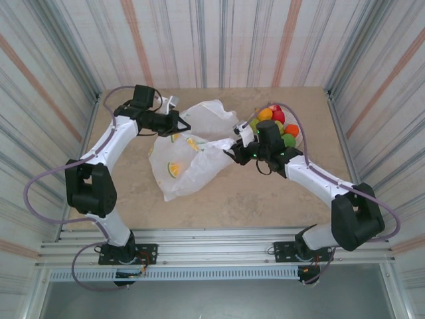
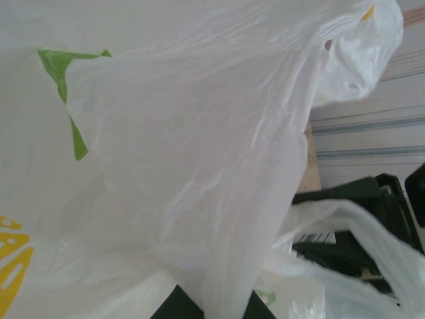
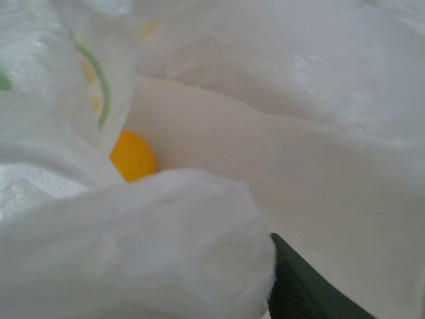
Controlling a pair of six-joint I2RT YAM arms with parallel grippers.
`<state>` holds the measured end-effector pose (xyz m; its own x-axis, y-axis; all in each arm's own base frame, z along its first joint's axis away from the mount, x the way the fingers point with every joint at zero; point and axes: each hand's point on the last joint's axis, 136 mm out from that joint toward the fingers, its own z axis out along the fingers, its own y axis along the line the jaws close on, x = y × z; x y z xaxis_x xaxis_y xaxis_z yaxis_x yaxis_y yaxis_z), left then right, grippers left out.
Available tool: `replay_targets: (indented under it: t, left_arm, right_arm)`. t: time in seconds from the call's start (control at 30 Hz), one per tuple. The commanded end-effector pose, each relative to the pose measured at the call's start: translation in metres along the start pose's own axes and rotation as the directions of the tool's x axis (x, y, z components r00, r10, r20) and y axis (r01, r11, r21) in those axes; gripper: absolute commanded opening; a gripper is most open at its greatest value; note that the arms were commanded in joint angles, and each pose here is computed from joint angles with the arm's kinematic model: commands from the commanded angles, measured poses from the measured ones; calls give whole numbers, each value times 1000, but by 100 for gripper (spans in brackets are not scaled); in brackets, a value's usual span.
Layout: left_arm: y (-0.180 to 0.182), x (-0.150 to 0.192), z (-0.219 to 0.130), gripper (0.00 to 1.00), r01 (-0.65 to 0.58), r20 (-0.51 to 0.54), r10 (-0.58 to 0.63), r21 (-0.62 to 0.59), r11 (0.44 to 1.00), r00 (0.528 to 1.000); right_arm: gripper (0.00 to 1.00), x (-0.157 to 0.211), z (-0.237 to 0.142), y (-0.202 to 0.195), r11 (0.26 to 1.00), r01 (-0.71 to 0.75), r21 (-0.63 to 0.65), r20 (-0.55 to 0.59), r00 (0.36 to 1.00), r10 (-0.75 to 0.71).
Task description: Place the fruits into the plastic bag
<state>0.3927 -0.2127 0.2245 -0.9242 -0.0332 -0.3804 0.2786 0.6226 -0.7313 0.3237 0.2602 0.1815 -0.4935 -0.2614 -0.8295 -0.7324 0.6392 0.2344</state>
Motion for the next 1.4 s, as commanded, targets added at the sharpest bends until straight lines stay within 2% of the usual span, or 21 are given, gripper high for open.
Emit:
replay_targets:
  t: [0.0, 0.1, 0.27, 0.37, 0.53, 0.63, 0.8, 0.93, 1.07, 1.13, 1.23, 1.37]
  left_arm:
    - [3, -9, -2, 0, -5, -1, 5, -29, 1000, 1000]
    - [7, -17, 0, 0, 12, 1, -12, -54, 998, 1000]
    - [11, -28, 7, 0, 13, -8, -14, -91, 996, 1000]
    - [15, -27, 13, 0, 3, -39, -7, -109, 994, 999]
    - [21, -17, 20, 0, -29, -83, 20, -104, 994, 996]
    - [22, -15, 21, 0, -51, -88, 43, -97, 994, 995]
    - [19, -10, 23, 0, -73, -92, 68, -57, 996, 993]
    - [19, -6, 24, 0, -73, -97, 69, -43, 996, 993]
    - [18, -5, 22, 0, -68, -94, 64, -48, 997, 994]
    - [18, -4, 21, 0, -68, -90, 63, -53, 996, 994]
    - [17, -4, 19, 0, -67, -86, 62, -58, 996, 994]
    - [14, -4, 16, 0, -69, -78, 64, -59, 996, 995]
  right_arm:
    - [38, 1, -4, 25, 998, 44, -49, 20, 999, -43]
    - [34, 6, 2, 52, 994, 63, -87, 23, 998, -62]
    - [36, 1, 16, 98, 981, 60, -185, 65, 997, -49]
    - [48, 5, 21, 118, 974, 74, -215, 39, 997, -68]
    - [78, 17, 3, 113, 983, 54, -174, 4, 999, -54]
    - [86, 23, -17, 111, 986, 42, -160, -8, 999, -44]
    - [92, 18, -59, 104, 992, 21, -123, 13, 1000, -19]
    - [95, -5, -92, 78, 998, -42, -43, 105, 993, 46]
    - [97, -26, -111, 18, 969, -225, 105, 194, 960, 202]
    - [98, -30, -113, -22, 921, -331, 206, 227, 932, 284]
    - [96, -25, -105, -82, 808, -468, 359, 236, 883, 406]
    - [92, -18, -79, -138, 684, -512, 519, 192, 850, 491]
